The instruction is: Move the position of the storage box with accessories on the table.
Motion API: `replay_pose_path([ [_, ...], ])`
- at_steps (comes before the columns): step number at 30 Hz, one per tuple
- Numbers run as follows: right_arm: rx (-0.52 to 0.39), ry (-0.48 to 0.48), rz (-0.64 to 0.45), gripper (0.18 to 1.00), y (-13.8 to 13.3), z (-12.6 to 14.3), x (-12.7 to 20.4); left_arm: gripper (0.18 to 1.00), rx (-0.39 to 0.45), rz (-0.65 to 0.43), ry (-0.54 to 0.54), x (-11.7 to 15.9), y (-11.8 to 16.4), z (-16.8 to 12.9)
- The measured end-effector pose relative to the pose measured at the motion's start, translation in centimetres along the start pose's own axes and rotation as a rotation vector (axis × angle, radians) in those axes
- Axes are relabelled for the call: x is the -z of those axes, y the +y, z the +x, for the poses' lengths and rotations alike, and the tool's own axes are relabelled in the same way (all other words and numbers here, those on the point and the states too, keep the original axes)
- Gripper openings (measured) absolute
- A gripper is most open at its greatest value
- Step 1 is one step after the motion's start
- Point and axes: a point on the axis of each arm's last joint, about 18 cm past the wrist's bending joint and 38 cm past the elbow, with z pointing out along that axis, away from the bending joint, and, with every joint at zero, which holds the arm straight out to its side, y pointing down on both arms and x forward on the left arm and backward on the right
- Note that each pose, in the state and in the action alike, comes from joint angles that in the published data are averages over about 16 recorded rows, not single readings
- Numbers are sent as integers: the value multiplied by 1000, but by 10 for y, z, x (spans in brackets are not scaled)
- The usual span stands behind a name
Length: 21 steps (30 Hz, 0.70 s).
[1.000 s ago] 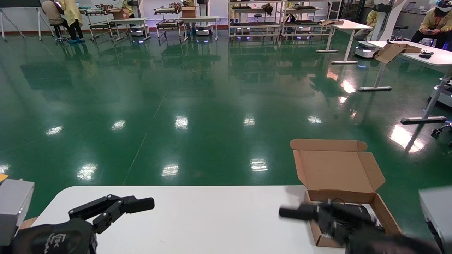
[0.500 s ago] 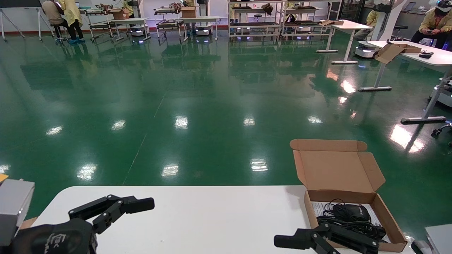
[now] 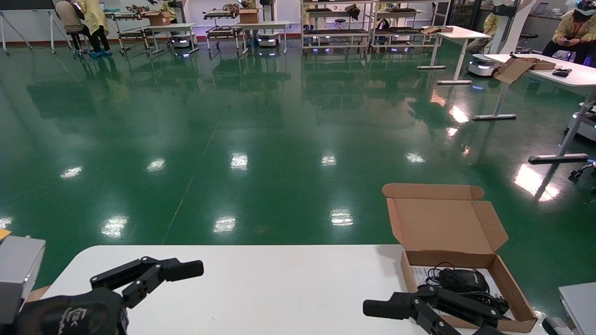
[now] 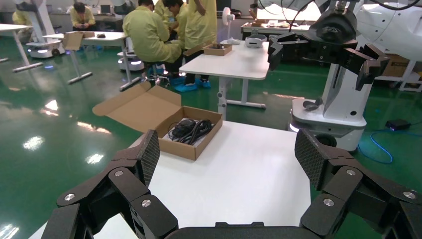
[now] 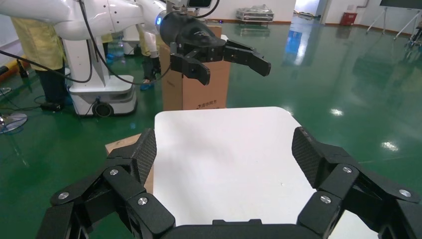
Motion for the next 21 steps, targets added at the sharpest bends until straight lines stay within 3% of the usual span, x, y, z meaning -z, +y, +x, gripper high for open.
replay_pose_path([
  [21, -4, 6, 4, 1001, 0, 2, 0, 1000, 0, 0, 0, 0, 0, 0],
])
